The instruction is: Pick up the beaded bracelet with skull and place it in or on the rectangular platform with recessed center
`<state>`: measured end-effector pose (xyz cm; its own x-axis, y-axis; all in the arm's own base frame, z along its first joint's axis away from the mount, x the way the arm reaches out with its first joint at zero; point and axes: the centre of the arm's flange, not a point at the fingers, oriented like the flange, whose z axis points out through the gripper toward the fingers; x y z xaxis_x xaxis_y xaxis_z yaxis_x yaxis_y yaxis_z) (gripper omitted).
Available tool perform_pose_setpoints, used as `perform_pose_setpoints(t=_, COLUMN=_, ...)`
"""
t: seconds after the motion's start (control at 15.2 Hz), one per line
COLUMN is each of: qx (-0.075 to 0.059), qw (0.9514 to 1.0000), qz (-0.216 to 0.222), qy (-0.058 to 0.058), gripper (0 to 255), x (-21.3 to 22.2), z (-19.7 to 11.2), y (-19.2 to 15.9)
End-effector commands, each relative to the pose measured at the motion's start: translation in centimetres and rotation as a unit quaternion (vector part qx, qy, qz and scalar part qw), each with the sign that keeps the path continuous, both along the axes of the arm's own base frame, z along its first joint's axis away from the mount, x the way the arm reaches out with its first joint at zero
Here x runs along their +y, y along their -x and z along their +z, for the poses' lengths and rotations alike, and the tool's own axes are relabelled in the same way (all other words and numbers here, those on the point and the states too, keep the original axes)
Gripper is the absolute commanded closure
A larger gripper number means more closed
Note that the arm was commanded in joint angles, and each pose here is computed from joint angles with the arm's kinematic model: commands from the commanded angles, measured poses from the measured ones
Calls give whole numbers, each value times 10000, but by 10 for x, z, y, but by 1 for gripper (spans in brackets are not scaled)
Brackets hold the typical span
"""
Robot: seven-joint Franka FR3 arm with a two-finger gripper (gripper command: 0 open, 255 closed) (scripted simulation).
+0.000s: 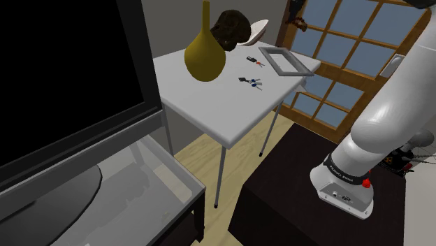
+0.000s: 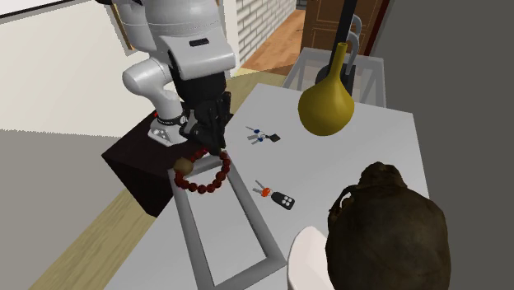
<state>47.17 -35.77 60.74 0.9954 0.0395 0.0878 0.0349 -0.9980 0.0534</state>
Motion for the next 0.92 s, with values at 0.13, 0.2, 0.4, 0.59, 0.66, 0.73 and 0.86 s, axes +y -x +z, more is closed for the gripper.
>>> perform_pose_setpoints(t=0.13, qx=0, qw=10000, qz=10, qy=1, gripper=255, x=-24, z=-9, y=11)
perform_pose_setpoints(t=0.2, qx=0, qw=10000, qz=10, qy=1, gripper=255, x=-24, z=-14, y=11)
perform_pose_setpoints(t=0.4, qx=0, qw=10000, qz=10, qy=1, gripper=255, x=-24, z=-30, y=11)
perform_pose_setpoints(t=0.59, qx=0, qw=10000, qz=10, qy=1, gripper=255, x=-24, z=-45, y=11)
perform_pose_setpoints(t=0.66, qx=0, qw=10000, qz=10, qy=1, gripper=255, x=-24, z=-51, y=11)
perform_pose_setpoints(t=0.73, qx=0, qw=10000, qz=10, qy=1, gripper=255, x=-24, z=-56, y=11)
perform_pose_setpoints(t=0.86, qx=0, qw=10000, qz=10, qy=1, gripper=255, x=-24, z=-67, y=11)
